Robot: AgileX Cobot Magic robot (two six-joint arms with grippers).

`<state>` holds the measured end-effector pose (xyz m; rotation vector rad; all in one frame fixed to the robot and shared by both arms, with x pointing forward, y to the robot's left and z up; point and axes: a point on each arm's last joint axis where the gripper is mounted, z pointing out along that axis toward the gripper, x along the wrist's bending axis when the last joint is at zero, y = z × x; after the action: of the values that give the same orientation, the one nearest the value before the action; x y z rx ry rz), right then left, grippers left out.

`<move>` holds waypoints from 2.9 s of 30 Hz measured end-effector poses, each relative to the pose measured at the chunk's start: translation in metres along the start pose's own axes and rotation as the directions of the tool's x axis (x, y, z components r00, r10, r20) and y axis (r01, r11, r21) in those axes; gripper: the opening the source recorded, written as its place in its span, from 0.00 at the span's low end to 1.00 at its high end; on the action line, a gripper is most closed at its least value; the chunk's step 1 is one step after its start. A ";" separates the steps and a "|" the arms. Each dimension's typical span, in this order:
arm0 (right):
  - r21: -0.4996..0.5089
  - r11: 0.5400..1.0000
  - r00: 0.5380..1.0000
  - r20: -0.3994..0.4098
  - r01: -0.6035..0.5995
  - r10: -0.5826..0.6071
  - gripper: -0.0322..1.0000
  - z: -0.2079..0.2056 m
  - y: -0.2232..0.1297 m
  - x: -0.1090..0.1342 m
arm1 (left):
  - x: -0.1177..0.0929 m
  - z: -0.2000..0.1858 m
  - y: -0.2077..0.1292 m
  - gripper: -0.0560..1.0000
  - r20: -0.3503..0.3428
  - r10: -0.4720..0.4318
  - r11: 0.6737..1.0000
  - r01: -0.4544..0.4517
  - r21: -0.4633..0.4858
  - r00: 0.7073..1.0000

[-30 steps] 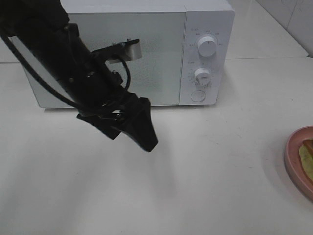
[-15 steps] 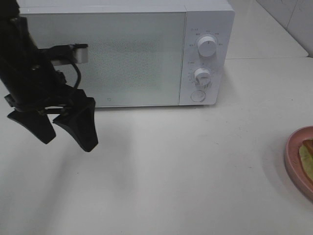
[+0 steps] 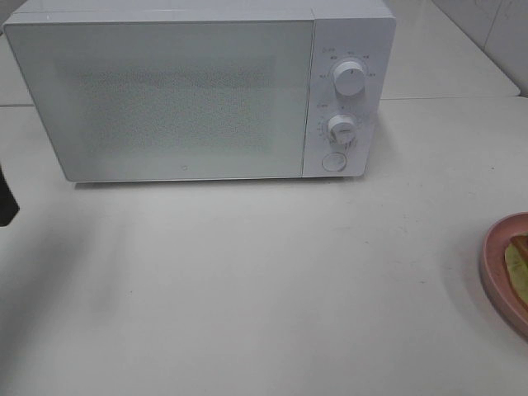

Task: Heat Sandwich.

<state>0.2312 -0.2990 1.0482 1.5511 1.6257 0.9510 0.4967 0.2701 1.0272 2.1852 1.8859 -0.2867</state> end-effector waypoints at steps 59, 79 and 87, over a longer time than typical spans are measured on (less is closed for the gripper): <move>0.000 1.000 1.000 0.000 0.000 0.000 0.78 0.000 0.000 0.000 | -0.025 -0.036 -0.265 0.98 -0.288 -0.115 0.498 -0.196 -0.845 0.951; 0.000 1.000 1.000 0.000 0.000 0.000 0.78 0.000 0.000 0.000 | -0.023 -0.037 -0.265 0.98 -0.280 -0.152 0.494 -0.173 -0.852 0.948; 0.000 1.000 1.000 0.000 0.000 0.000 0.78 0.000 0.000 0.000 | -0.023 -0.037 -0.265 0.98 -0.280 -0.152 0.494 -0.173 -0.852 0.948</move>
<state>0.2312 -0.2990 1.0482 1.5511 1.6257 0.9510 0.2306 0.2968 1.0550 1.5217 1.5671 0.9284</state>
